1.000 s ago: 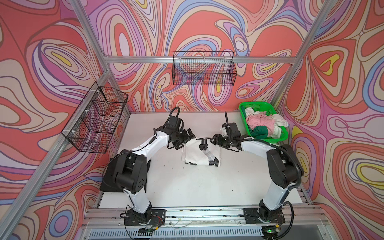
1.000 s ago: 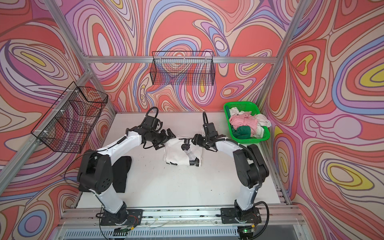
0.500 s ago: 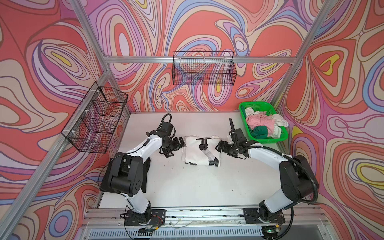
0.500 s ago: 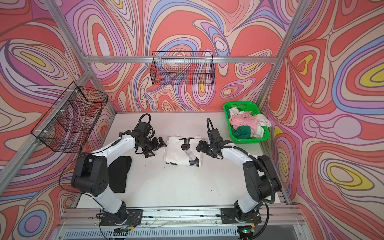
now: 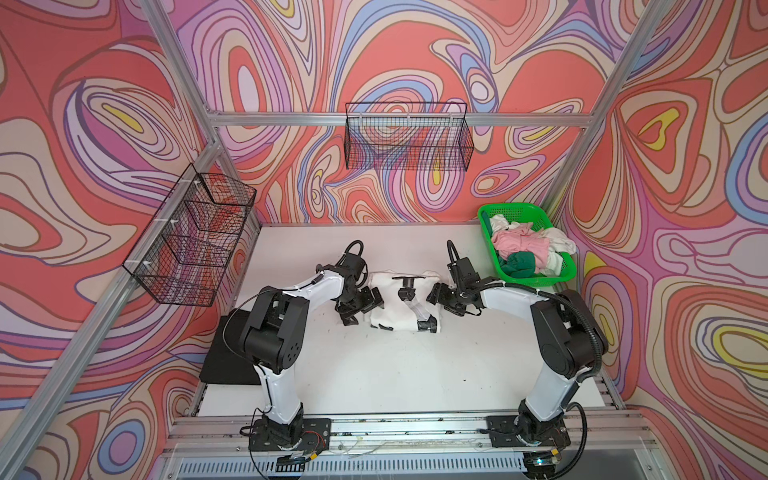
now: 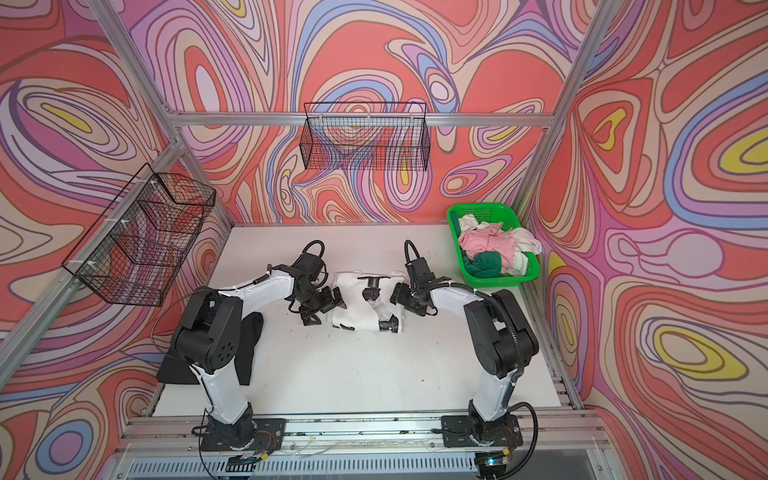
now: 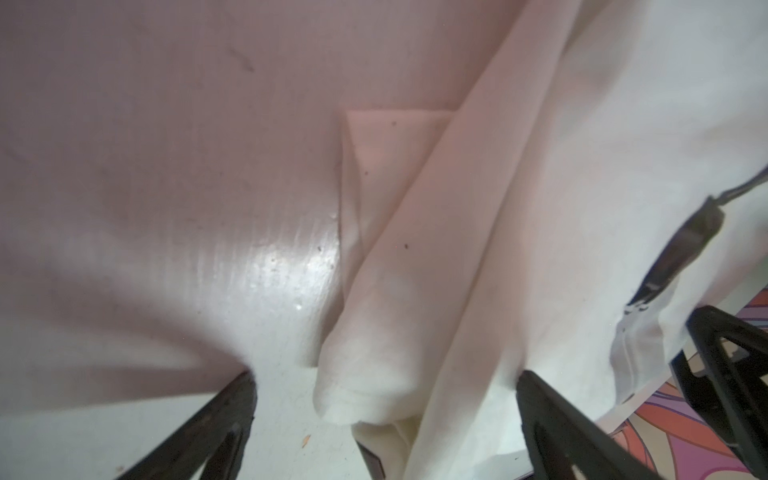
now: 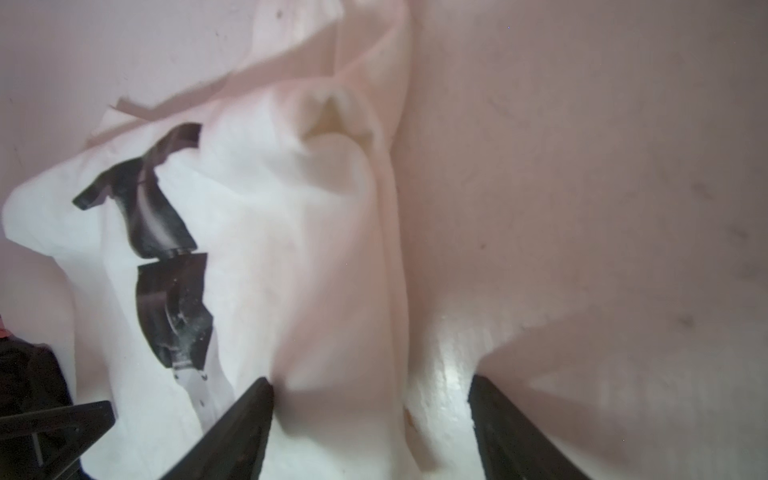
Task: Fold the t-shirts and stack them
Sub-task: 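Close both grippers on the folded shirt's sides and lift it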
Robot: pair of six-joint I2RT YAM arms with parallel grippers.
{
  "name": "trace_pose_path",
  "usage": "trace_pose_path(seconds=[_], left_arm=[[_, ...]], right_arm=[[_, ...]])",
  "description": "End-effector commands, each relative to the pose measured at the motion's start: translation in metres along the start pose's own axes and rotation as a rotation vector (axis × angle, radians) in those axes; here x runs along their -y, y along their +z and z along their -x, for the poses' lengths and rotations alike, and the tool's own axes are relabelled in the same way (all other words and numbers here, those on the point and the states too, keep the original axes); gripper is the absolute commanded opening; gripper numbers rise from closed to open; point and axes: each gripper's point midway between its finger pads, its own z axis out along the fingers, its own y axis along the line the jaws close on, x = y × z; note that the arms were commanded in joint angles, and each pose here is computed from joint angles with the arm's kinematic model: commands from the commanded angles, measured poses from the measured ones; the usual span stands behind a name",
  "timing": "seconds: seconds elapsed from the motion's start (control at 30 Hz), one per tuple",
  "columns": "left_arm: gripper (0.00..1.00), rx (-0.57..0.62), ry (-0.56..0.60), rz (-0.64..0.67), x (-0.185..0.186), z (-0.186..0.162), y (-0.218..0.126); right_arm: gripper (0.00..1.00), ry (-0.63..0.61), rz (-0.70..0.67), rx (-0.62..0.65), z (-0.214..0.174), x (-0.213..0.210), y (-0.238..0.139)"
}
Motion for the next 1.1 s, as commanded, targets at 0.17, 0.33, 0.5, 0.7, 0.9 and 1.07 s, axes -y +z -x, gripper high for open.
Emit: trace_pose_path(seconds=[0.17,0.33,0.5,0.7,0.9,1.07], left_arm=[[0.81,-0.044,-0.037,0.051,-0.017,-0.012,0.037],[0.7,-0.069,-0.035,0.056,-0.018,-0.023,0.051],[0.6,-0.061,-0.041,0.061,-0.021,-0.023,0.053],[0.5,-0.061,-0.045,0.052,-0.022,-0.024,0.057],[0.25,-0.029,-0.035,0.03,-0.018,-0.021,0.052],[0.0,-0.006,-0.022,-0.021,-0.006,-0.016,0.042]], right_arm=[[0.69,0.09,0.039,-0.105,-0.036,0.007,0.034],[0.62,0.126,0.108,-0.132,-0.045,0.002,0.043],[0.55,0.124,0.166,-0.139,-0.047,-0.007,0.043],[0.44,0.121,0.194,-0.147,-0.053,-0.01,0.043],[0.26,0.103,0.206,-0.161,-0.064,-0.013,0.046],[0.08,0.073,0.229,-0.176,-0.079,-0.028,0.053]])
